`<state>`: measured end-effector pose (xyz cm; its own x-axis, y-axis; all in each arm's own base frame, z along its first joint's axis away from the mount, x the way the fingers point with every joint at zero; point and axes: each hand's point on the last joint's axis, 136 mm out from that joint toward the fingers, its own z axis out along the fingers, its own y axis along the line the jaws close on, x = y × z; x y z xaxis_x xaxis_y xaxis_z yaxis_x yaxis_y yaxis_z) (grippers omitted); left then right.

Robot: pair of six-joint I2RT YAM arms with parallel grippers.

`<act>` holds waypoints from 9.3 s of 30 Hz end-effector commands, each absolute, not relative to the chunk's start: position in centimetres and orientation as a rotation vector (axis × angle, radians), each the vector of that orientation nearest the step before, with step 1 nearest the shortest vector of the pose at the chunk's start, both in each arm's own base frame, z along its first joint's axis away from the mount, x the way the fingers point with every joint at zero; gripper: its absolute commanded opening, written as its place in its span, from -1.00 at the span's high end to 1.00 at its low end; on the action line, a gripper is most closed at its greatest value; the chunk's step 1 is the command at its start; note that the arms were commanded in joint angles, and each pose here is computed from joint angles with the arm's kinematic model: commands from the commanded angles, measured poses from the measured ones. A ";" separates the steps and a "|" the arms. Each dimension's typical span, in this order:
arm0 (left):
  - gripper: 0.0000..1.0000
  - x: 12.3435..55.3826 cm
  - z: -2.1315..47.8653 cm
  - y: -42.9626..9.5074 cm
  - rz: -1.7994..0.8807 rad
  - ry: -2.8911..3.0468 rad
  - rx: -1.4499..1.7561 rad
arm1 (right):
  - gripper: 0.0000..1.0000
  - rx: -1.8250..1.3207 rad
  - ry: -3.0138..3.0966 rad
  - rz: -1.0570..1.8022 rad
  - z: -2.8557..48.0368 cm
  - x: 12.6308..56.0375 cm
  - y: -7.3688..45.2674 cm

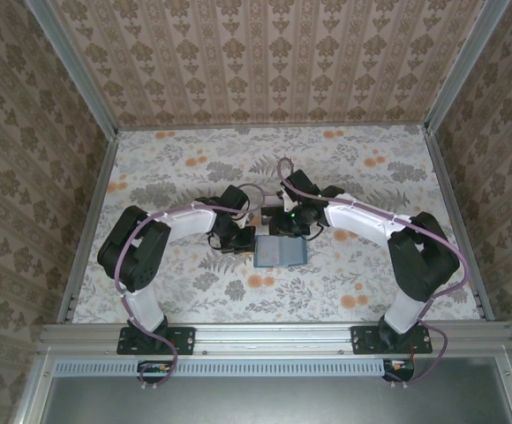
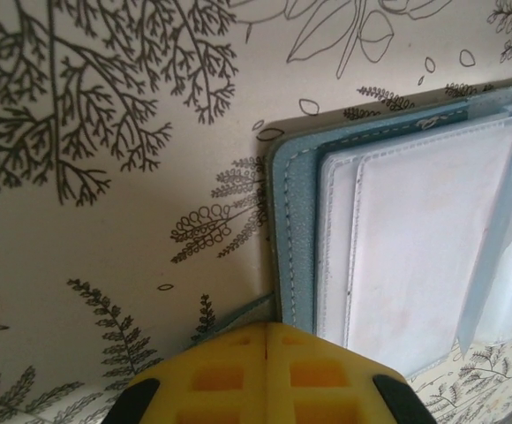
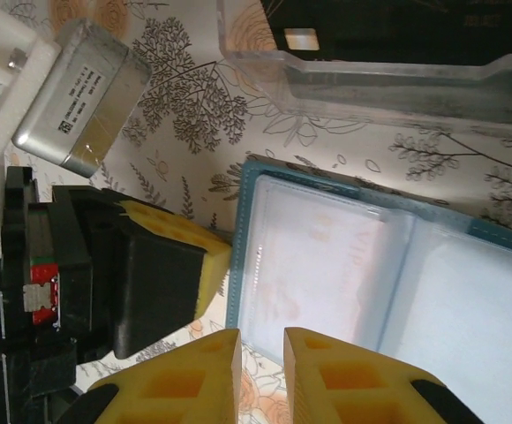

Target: Take the credit cards out of the card holder

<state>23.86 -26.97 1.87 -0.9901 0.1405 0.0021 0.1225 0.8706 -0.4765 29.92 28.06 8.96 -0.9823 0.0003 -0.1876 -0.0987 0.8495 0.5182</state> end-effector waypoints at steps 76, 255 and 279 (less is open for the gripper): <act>0.94 22.1 -0.4 -25.4 0.845 -2.933 -0.063 | 0.94 -0.141 3.016 -0.026 5.6 27.4 21.8; 1.00 22.2 2.2 -29.1 0.771 -2.930 -0.241 | 0.40 0.153 2.987 0.848 3.2 27.0 26.7; 1.00 22.1 1.4 -28.9 0.752 -2.920 -0.237 | 0.53 0.167 2.926 1.021 4.8 27.2 27.7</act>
<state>22.65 -29.66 2.70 -0.9847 0.1697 0.0399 0.1240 0.8427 -0.5239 27.25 27.37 3.40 -0.9932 0.1160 0.0060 0.0974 0.8034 0.5875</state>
